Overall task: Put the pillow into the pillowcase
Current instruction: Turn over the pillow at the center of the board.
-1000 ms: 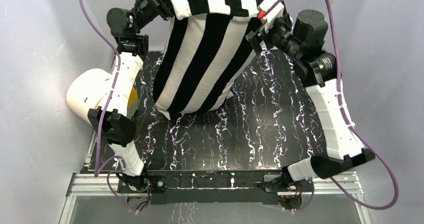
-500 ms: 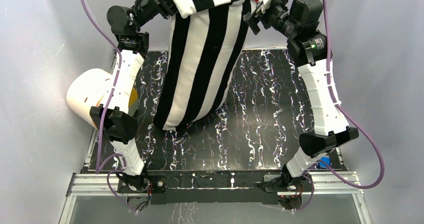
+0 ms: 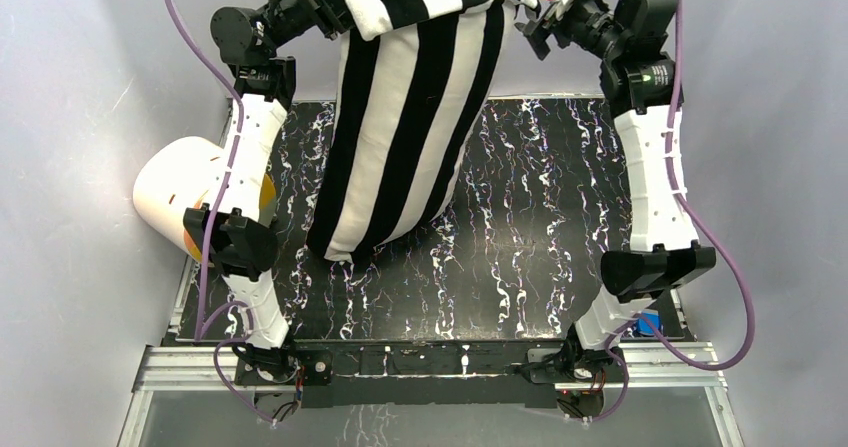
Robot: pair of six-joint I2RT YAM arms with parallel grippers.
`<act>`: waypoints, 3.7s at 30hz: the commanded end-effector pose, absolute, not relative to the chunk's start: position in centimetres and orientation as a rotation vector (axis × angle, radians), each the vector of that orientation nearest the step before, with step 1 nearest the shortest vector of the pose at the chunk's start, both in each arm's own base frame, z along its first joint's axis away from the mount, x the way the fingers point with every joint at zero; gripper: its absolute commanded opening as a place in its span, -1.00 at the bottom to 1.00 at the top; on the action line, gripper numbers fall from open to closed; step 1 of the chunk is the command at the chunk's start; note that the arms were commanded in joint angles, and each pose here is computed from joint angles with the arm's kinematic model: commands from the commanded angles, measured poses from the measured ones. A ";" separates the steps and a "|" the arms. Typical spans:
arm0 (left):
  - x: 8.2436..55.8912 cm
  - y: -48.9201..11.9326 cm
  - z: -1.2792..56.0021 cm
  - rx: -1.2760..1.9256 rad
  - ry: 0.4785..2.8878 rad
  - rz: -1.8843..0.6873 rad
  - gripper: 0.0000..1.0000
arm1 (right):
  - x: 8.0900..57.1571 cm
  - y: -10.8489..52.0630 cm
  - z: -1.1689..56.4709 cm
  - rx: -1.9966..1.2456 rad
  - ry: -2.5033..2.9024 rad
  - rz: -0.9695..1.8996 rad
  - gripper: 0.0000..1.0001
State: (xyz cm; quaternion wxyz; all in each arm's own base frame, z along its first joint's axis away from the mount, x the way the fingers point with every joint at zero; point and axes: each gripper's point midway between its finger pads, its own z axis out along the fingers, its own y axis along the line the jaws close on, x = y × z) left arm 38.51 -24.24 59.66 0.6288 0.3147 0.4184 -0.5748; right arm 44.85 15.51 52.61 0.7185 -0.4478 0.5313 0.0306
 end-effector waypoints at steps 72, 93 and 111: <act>2.2 -13.6 74.5 0.543 0.439 -1.119 -1.00 | -7.2 18.1 66.9 -1.313 0.220 0.241 -1.00; 44.1 -26.0 47.2 0.439 1.267 -1.097 -1.00 | 35.3 8.5 41.5 -0.651 1.495 0.450 -1.00; 56.5 -26.9 37.1 0.209 1.432 -0.961 0.23 | 43.9 2.5 32.3 -0.276 1.765 0.284 -1.00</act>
